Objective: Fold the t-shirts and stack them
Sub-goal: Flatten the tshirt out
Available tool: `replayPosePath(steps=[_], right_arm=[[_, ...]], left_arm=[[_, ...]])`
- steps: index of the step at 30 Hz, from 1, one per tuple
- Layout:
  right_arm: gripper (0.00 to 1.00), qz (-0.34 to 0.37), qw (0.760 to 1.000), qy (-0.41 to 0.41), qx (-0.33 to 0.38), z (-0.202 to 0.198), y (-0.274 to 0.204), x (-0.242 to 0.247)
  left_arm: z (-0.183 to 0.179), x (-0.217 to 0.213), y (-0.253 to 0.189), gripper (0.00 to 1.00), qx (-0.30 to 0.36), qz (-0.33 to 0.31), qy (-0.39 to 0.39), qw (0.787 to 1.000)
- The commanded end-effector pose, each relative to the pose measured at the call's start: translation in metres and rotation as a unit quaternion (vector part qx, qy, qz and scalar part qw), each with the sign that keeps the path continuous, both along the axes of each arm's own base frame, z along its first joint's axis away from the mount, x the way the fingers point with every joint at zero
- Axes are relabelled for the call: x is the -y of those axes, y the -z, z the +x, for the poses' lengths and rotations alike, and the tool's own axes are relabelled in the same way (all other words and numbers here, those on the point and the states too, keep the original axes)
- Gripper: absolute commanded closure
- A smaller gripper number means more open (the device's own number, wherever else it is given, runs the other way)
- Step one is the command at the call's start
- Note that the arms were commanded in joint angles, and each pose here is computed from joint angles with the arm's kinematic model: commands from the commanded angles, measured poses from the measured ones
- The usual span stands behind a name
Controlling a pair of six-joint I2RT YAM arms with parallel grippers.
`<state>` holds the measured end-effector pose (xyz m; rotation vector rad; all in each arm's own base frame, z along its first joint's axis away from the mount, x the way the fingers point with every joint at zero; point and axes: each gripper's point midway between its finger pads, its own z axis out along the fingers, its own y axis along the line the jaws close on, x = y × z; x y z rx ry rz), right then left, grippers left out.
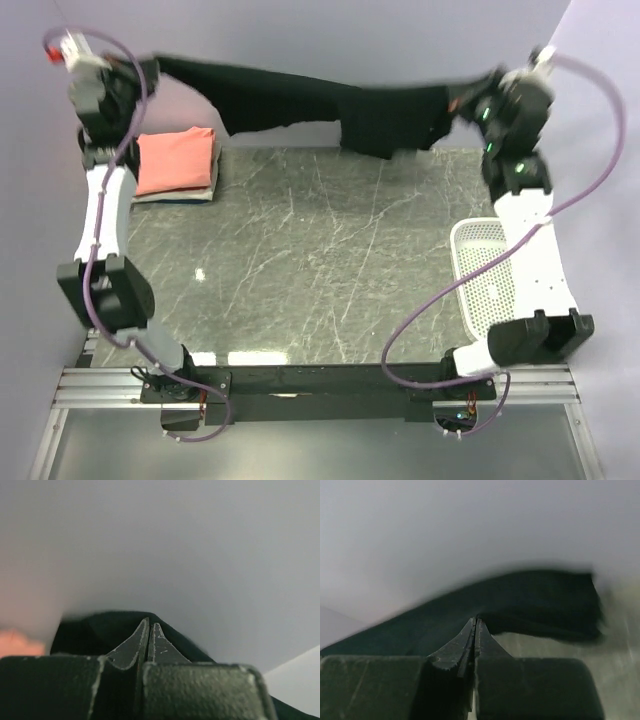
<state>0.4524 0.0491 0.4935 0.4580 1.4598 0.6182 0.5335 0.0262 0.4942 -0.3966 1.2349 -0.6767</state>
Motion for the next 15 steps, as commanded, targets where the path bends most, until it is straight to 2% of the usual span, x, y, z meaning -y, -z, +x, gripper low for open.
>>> replayPosePath(steps=[1,2,3,4,5,7,8,10,11,15], right_arm=[[1.00,0.031,0.997,-0.010,-0.072,-0.008,0.084,-0.003],[1.00,0.036,0.991,-0.016,-0.130,-0.013,0.142,-0.006],[1.00,0.040,0.987,-0.021,-0.152,-0.019,0.166,-0.008],[1.00,0.046,0.978,-0.030,-0.201,-0.031,0.212,-0.013],[1.00,0.050,0.973,-0.034,-0.224,-0.039,0.233,-0.014],[1.00,0.050,0.957,-0.044,-0.281,-0.062,0.286,-0.019],[1.00,0.047,0.953,-0.041,-0.297,-0.071,0.302,-0.018],[1.00,0.038,0.943,-0.027,-0.330,-0.091,0.338,-0.012],[1.00,0.033,0.941,-0.023,-0.336,-0.096,0.346,-0.010],[1.00,0.006,0.924,-0.021,-0.381,-0.110,0.376,-0.005]], left_arm=[[-0.027,-0.002,0.035,1.00,-0.011,-0.014,-0.011,1.000],[-0.032,-0.004,0.051,1.00,-0.026,-0.024,-0.018,0.999],[-0.035,-0.003,0.102,1.00,-0.072,-0.038,-0.020,0.996],[-0.049,-0.002,0.108,1.00,-0.075,-0.043,-0.024,0.996],[-0.056,-0.006,0.158,1.00,-0.125,-0.059,-0.038,0.990],[-0.077,-0.005,0.186,1.00,-0.151,-0.080,-0.050,0.984],[-0.089,-0.008,0.231,1.00,-0.196,-0.092,-0.069,0.974],[-0.108,-0.007,0.257,1.00,-0.222,-0.116,-0.087,0.964],[-0.119,-0.009,0.286,1.00,-0.254,-0.129,-0.111,0.952],[-0.148,-0.006,0.317,1.00,-0.282,-0.157,-0.142,0.936]])
